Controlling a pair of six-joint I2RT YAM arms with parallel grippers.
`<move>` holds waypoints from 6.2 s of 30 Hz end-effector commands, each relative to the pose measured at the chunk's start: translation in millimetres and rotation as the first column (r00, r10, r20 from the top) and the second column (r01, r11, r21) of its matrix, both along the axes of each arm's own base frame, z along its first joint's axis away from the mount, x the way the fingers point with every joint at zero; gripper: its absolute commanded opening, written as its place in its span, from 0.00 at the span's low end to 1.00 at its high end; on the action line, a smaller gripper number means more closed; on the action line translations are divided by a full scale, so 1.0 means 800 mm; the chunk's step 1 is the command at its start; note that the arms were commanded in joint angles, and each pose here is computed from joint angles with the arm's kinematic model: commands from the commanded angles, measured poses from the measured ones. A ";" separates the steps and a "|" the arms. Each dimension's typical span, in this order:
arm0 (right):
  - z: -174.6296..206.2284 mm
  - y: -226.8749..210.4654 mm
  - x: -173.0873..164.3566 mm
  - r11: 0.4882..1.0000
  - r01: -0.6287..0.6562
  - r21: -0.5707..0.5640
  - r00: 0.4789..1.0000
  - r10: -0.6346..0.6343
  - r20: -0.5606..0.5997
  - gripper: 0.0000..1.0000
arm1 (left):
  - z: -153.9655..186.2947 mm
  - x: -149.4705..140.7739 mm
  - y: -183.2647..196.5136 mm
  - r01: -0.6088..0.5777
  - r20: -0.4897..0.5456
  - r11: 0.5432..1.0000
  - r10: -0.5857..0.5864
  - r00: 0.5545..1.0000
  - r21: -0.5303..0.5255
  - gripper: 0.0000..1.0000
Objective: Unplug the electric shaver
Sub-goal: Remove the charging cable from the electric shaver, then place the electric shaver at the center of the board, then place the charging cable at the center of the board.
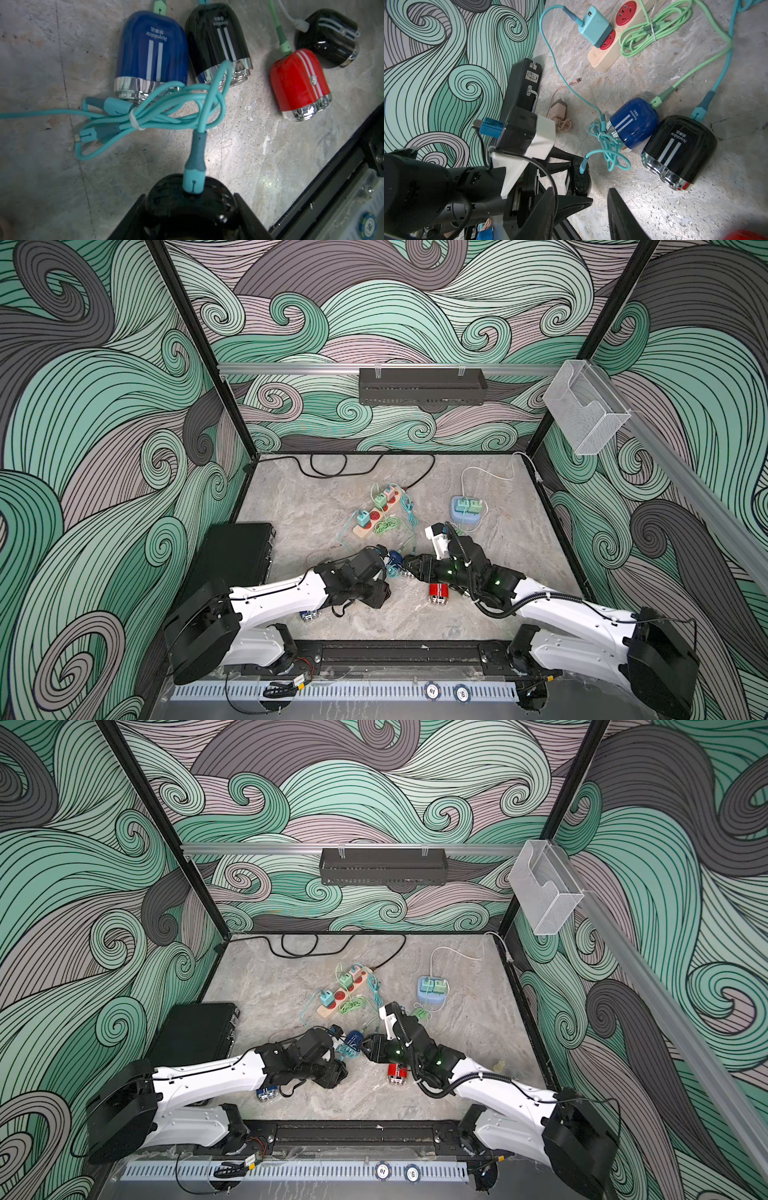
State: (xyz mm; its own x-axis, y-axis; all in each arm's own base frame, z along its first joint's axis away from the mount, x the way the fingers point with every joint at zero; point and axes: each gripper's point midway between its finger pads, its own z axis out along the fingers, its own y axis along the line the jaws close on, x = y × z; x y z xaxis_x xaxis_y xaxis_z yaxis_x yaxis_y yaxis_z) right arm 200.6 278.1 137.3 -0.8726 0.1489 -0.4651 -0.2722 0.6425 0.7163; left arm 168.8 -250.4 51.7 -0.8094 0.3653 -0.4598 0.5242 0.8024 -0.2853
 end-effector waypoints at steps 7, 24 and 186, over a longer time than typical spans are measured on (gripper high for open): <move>-0.004 -0.029 0.005 0.995 0.096 -0.036 0.995 -0.096 0.002 0.40 | 0.029 0.013 -0.014 0.012 0.040 0.991 -0.007 0.999 -0.132 0.40; -0.008 0.058 -0.003 0.988 -0.133 0.079 0.987 0.139 -0.080 0.34 | 0.051 0.012 -0.027 0.128 0.150 0.970 -0.099 0.984 -0.205 0.40; 0.031 0.104 -0.021 0.945 -0.317 0.083 0.946 0.321 -0.037 0.08 | 0.052 0.002 0.116 -0.463 0.122 0.878 0.450 0.885 0.120 0.99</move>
State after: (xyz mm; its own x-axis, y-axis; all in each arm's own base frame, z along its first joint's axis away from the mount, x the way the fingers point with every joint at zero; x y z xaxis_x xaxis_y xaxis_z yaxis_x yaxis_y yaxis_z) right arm 182.7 344.7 144.7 -0.9100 -0.1002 -0.4024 -0.3928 0.5196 0.7588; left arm 155.5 -162.5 73.9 -0.9024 0.0243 -0.4303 0.0932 0.9858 -0.1396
